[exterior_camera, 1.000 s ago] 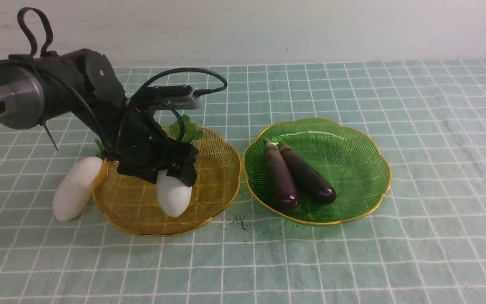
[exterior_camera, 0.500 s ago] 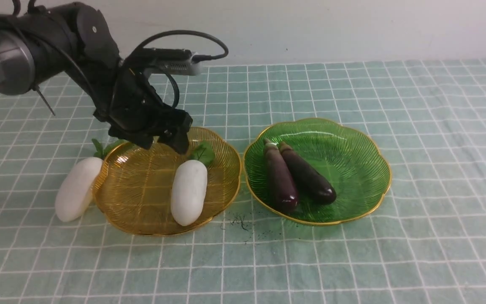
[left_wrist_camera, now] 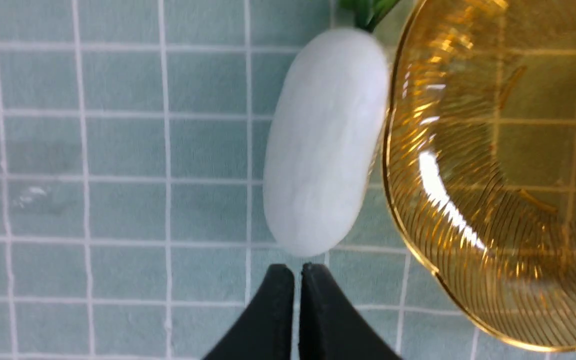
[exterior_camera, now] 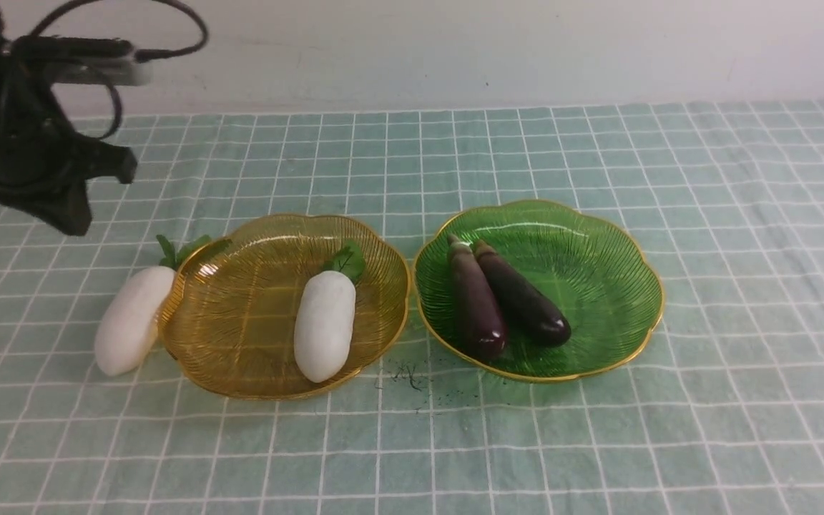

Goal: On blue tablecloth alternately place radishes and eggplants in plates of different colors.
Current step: 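Pick up the white radish and place it in the left plate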

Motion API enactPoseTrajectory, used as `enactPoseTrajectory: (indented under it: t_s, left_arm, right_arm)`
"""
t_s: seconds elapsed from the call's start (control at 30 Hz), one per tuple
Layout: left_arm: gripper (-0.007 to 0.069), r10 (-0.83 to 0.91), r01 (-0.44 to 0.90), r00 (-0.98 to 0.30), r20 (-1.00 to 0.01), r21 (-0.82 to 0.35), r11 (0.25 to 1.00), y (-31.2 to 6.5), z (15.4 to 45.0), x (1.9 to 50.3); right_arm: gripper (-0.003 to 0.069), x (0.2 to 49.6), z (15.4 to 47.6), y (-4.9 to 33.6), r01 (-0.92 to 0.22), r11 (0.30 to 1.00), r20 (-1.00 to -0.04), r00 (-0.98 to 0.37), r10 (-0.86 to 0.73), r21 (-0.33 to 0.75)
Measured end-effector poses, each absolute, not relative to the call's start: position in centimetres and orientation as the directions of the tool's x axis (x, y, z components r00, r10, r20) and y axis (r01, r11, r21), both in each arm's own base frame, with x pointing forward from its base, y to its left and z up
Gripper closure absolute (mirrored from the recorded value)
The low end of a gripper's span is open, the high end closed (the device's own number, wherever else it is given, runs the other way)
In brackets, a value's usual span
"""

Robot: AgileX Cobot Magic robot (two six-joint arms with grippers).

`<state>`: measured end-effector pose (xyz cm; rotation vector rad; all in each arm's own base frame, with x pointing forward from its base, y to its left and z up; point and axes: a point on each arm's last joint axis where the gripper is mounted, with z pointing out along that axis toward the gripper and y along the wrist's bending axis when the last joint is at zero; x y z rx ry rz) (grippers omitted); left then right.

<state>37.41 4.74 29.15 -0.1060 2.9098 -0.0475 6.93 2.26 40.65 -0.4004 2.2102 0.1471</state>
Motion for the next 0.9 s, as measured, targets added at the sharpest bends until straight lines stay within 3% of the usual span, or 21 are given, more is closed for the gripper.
enactPoseTrajectory:
  t_s: [0.2,0.37,0.57,0.67,0.9]
  left_arm:
    - [0.0568,-0.059,-0.046,-0.991,-0.117,-0.105,0.993,4.5,25.6,37.3]
    - [0.0341,0.004,0.008,-0.999,-0.038,-0.125,0.992,3.0,22.3,38.4]
    - [0.0154,0.016,0.014,-1.000,0.020,-0.103,0.995,3.2,20.1,38.9]
    - [0.0112,0.027,0.025,-0.999,0.033,-0.073,0.997,3.6,19.2,39.1]
    - [0.0104,0.043,0.041,-0.998,0.052,-0.036,0.999,4.0,17.9,39.4]
  right_arm:
    - [0.0444,6.9,40.7,2.2,-0.334,0.942,-0.782,-0.577,-0.235,-0.037]
    - [0.0444,6.9,40.7,2.2,-0.333,0.942,-0.782,-0.577,-0.236,-0.038]
    - [0.0444,6.9,40.7,2.2,-0.332,0.943,-0.782,-0.577,-0.236,-0.040]
    - [0.0444,6.9,40.7,2.2,-0.332,0.943,-0.782,-0.577,-0.236,-0.040]
    - [0.0444,6.9,40.7,2.2,-0.332,0.943,-0.782,-0.577,-0.236,-0.040]
